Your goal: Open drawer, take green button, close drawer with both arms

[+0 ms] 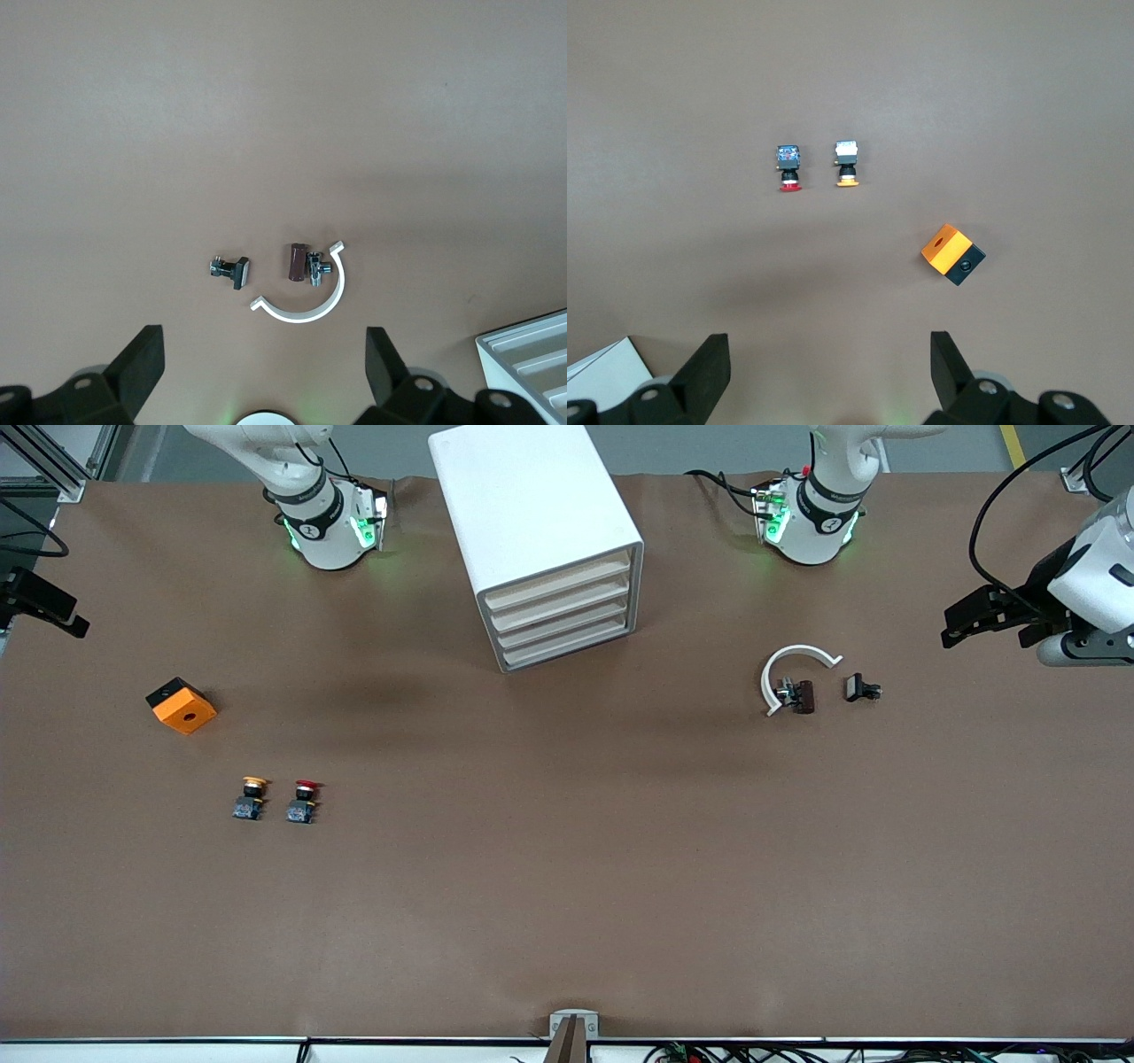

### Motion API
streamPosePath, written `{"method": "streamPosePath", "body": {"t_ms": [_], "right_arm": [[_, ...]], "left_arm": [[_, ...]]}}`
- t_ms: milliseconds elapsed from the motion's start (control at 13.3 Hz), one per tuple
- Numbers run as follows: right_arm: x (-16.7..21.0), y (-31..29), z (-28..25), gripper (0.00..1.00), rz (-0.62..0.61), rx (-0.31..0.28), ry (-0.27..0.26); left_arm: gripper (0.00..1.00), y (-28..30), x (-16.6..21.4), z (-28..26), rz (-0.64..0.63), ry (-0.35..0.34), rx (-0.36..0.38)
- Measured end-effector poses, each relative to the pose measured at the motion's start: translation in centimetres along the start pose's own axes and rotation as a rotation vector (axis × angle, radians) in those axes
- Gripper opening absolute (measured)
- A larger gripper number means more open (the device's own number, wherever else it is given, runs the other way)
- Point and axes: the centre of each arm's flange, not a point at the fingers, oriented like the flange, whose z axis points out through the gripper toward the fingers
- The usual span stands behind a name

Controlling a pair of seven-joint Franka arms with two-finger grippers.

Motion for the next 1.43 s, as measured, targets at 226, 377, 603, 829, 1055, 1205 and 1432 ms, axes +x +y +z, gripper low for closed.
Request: {"method": "streamPosePath", "body": {"t_ms": [226, 377, 603, 829, 1055, 1205, 1432], "right_arm": [[0.0, -0.2, 0.0, 1.0, -0.003, 0.0, 0.001], [0.0, -0.2, -0.1, 1.0, -0.003, 0.0, 0.001], [0.0, -0.2, -0.1, 1.0, -0.003, 0.0, 0.001], [0.0, -0.2, -0.1, 1.0, -0.003, 0.0, 0.001], [0.0, -0.2, -0.1, 1.0, -0.003, 0.0, 0.001], [0.0, -0.1, -0.1, 1.0, -0.002, 0.0, 0.001], [0.0, -0.2, -0.1, 1.0, -0.003, 0.0, 0.002]], "left_arm": [[1.0, 0.0, 0.0, 0.0, 0.0, 0.0, 0.0], [1.0, 0.0, 0.0, 0.0, 0.0, 0.0, 0.0], [1.0, 0.0, 0.0, 0.0, -0.001, -0.002, 0.0], [1.0, -0.2, -0.3, 0.3, -0.004, -0.034, 0.002], [1.0, -0.4, -0.4, 1.5, -0.006, -0.08, 0.004], [1.0, -0.3, 0.0, 3.5, -0.005, -0.123, 0.006], [1.0, 0.2, 0.5, 6.3, 0.002, -0.17, 0.002]]}}
